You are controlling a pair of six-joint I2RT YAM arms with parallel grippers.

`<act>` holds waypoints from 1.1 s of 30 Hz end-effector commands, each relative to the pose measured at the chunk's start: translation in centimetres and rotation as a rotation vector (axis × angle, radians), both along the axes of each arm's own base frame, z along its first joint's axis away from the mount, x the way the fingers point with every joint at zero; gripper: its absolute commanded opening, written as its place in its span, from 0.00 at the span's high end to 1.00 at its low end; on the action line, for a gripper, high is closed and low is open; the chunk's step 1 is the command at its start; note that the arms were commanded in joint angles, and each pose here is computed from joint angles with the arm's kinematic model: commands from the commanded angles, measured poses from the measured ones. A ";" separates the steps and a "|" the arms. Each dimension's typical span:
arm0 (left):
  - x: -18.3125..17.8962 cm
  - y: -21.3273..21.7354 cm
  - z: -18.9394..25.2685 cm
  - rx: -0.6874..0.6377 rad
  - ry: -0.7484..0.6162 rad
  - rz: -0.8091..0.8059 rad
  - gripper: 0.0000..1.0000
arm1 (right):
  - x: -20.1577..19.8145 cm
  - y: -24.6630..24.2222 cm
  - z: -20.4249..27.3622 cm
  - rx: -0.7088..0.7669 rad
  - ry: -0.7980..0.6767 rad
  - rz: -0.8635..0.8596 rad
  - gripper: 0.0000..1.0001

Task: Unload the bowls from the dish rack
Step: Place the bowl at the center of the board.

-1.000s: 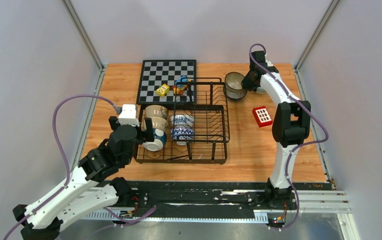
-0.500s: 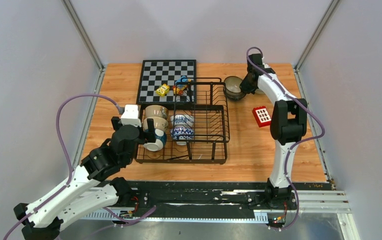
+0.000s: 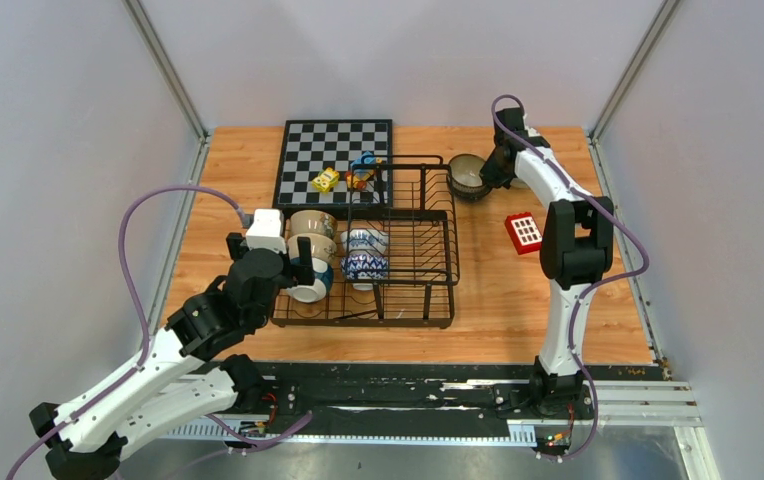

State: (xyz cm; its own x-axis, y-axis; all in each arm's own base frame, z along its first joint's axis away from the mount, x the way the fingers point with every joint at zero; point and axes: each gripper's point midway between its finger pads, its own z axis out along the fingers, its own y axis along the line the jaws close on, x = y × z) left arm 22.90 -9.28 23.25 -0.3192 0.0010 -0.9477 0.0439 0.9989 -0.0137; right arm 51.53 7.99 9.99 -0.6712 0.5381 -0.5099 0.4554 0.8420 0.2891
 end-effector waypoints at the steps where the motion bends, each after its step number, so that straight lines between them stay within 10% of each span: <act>1: 0.3 -0.2 -0.1 -0.032 -0.005 0.011 0.00 | 0.9 1.1 1.3 0.007 -0.039 0.028 0.93; 33: -0.2 -0.5 0.0 -0.071 0.000 -0.010 0.00 | 0.2 1.3 4.2 0.011 -0.067 0.064 0.74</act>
